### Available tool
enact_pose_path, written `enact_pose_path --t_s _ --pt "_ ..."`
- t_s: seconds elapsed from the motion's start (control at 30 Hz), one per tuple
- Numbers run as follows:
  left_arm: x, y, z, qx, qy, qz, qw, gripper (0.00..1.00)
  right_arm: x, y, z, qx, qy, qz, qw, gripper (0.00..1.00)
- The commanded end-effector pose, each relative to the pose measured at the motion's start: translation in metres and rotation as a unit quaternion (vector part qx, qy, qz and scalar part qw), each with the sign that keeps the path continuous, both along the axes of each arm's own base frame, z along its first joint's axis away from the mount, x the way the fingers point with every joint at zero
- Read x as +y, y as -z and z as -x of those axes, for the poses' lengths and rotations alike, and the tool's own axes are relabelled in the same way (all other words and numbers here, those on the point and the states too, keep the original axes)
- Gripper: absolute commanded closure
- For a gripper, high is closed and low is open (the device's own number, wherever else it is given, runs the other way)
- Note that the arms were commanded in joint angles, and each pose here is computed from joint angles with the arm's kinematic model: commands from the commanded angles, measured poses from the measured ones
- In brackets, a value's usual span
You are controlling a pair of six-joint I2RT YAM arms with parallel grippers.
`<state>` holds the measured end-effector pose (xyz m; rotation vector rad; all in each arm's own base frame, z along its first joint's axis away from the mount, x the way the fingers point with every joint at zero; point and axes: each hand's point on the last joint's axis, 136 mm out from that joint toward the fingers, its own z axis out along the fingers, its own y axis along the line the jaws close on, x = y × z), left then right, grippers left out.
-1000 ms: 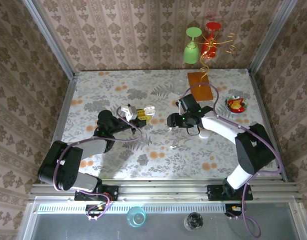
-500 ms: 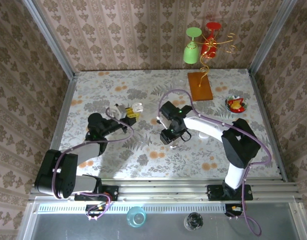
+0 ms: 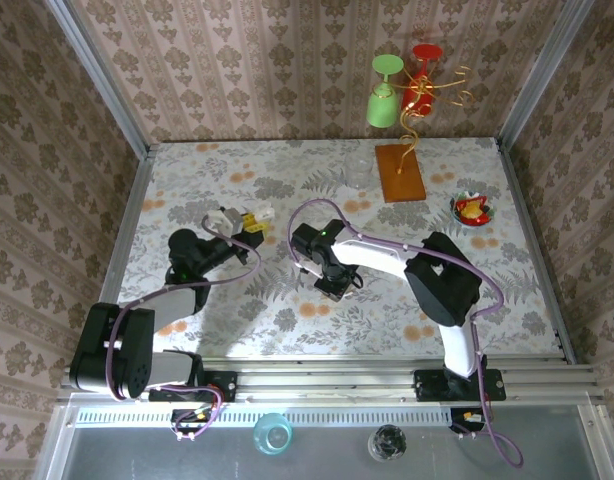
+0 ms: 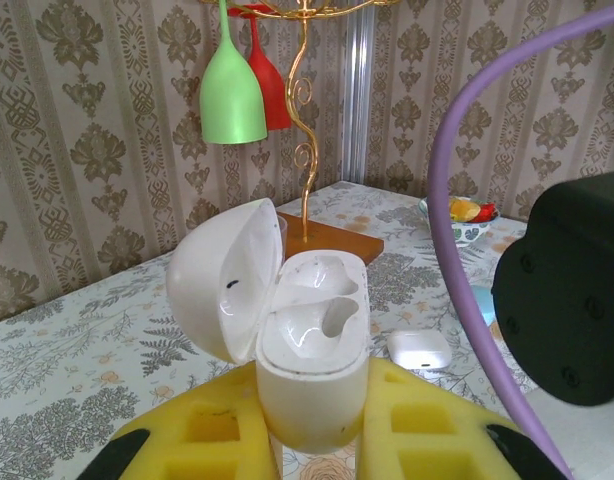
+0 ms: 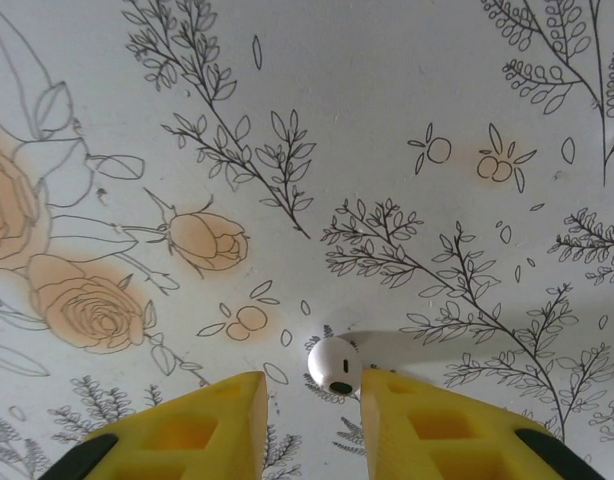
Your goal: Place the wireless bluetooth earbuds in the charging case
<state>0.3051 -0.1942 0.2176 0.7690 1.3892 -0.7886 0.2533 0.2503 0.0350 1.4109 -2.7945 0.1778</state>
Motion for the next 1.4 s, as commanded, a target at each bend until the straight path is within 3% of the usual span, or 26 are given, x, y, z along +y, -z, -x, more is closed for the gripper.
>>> enact_pose_path --t_s 0.0,0.57,1.1,1.23,1.37 --pt "0.005 -0.012 0.003 -0.024 -0.005 0.01 1.0 1.0 -0.009 0.001 -0.001 0.005 -0.02 0.038 0.999 0.68" --pt "0.004 -0.011 0.005 -0.022 0.0 0.009 1.0 1.0 -0.011 0.012 -0.003 0.013 -0.025 0.056 0.998 0.76" --pt "0.003 -0.01 0.005 -0.02 0.002 0.008 1.0 1.0 -0.018 0.022 0.001 0.032 -0.014 0.063 0.997 0.74" --pt "0.003 -0.011 0.005 -0.02 0.003 0.009 1.0 1.0 -0.018 0.021 0.001 0.033 -0.01 0.058 0.998 0.82" --pt "0.003 -0.009 0.006 -0.02 0.003 0.007 1.0 1.0 -0.016 0.01 -0.004 0.024 0.011 0.032 0.999 0.83"
